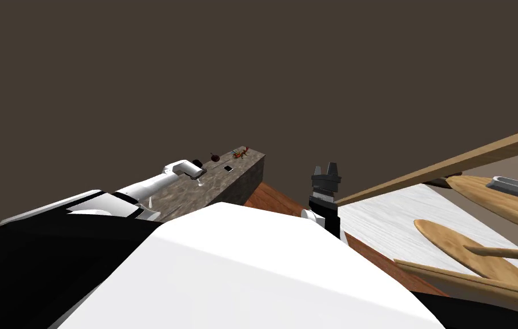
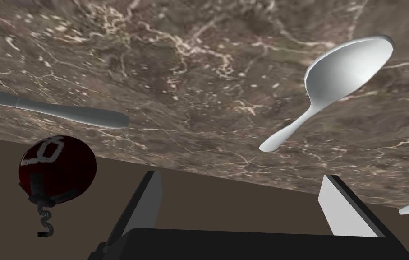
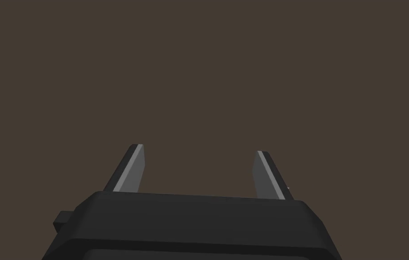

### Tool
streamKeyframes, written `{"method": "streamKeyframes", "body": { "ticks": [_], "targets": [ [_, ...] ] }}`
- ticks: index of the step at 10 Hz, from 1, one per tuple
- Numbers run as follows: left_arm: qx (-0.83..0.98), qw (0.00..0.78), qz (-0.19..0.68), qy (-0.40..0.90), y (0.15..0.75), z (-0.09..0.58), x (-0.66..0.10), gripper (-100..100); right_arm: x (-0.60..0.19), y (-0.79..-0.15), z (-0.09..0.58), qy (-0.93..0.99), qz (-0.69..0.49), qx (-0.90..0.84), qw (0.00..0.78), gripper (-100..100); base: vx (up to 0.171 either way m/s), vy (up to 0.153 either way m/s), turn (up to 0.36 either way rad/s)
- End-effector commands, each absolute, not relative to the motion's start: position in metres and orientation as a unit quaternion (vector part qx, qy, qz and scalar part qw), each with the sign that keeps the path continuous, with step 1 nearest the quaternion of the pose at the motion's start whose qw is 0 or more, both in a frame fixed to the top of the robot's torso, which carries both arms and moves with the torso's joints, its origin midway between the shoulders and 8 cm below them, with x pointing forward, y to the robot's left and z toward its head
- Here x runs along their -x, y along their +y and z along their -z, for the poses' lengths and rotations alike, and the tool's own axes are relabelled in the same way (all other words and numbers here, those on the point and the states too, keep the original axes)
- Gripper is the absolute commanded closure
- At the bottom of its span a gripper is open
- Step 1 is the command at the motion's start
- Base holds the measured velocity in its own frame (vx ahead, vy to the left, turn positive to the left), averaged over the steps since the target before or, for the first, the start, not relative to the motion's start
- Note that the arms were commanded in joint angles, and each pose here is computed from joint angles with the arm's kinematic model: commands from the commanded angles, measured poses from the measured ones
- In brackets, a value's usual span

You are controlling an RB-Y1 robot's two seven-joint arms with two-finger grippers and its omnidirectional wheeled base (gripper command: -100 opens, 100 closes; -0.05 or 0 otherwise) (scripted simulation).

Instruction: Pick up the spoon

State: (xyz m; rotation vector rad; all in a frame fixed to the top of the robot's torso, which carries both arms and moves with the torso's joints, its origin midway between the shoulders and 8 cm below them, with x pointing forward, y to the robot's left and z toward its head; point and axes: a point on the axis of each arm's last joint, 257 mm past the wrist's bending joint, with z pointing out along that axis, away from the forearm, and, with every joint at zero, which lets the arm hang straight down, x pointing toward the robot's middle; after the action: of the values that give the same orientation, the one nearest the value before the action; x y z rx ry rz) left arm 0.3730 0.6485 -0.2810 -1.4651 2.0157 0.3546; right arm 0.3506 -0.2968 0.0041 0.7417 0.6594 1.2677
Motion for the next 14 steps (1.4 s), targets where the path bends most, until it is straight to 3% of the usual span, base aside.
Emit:
{"method": "streamKeyframes", "body": {
  "ticks": [1, 14],
  "targets": [
    [0.561, 0.283, -0.143, 0.765, 0.651, 0.285, -0.357, -100, -0.351, -0.297, -0.004, 0.295, -0.568, -0.332, 0.693, 0, -0.089, 0.106, -0.301],
    [0.584, 0.136, -0.151, 0.786, 0.653, 0.315, -0.272, -100, -0.351, -0.297, -0.004, 0.295, -0.567, -0.332, 0.693, 0, -0.058, 0.069, -0.169]
  ]
}}
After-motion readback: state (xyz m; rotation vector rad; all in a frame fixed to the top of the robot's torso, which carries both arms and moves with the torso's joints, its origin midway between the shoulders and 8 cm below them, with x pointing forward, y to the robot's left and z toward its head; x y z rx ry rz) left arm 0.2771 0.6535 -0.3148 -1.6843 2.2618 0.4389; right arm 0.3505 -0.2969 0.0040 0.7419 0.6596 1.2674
